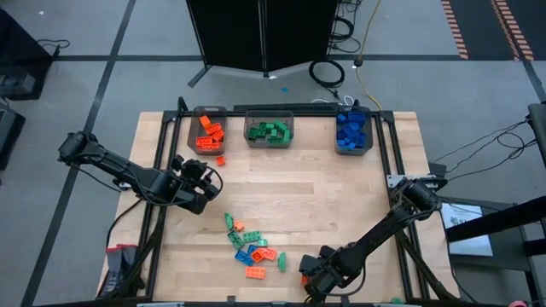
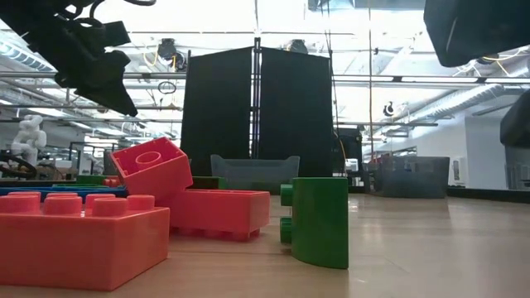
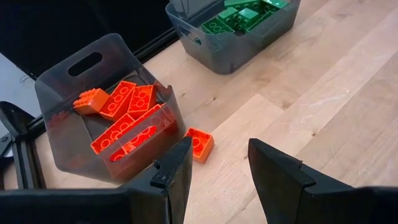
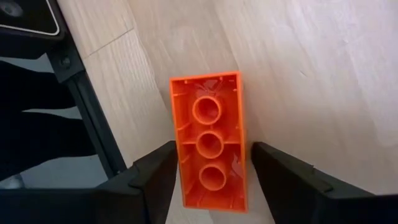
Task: Sort blocks
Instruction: Put the orange game piece into the left black bin
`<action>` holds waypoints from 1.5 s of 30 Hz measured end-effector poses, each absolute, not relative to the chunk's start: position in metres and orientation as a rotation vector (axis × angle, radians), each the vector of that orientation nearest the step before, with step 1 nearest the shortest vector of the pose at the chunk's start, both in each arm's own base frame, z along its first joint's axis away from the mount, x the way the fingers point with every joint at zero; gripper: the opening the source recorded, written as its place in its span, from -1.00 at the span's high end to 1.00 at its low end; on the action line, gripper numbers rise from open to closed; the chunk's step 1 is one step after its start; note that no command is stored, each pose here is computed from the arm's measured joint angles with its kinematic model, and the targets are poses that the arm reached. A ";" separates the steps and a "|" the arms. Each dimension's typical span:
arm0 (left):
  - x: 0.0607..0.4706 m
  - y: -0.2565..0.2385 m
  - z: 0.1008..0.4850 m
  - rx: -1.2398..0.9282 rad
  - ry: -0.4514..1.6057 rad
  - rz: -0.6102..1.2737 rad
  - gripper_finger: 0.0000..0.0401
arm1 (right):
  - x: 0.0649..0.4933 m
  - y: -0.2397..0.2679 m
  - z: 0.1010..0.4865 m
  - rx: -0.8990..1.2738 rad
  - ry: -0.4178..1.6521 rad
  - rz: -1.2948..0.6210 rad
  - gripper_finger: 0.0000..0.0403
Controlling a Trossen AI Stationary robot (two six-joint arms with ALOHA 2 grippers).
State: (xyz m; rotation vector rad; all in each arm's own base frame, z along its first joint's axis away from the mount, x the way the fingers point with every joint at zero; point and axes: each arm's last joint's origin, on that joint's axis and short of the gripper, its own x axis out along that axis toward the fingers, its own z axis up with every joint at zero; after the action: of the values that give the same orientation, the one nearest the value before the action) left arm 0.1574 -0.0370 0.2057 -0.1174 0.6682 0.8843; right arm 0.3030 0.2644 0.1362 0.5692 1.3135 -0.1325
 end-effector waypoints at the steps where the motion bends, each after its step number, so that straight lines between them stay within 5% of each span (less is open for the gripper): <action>1: 0.157 -0.037 0.206 -0.118 0.668 0.884 0.20 | 0.303 0.264 0.136 0.566 1.307 -0.139 -0.03; 12: 0.157 -0.037 0.206 -0.120 0.667 0.885 0.20 | 0.303 0.263 0.134 0.561 1.308 -0.154 0.40; 31: 0.158 -0.037 0.206 -0.125 0.664 0.886 0.20 | 0.298 0.223 0.170 0.409 1.340 -0.231 0.40; 45: 0.158 -0.037 0.206 -0.124 0.663 0.886 0.20 | 0.342 0.088 0.226 0.289 1.089 -0.438 0.40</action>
State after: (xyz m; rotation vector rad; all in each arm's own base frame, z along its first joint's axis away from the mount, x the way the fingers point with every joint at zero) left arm 0.1576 -0.0371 0.2058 -0.1244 0.6633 0.8856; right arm 0.3424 0.0883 0.2259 0.2891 1.0891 -0.4376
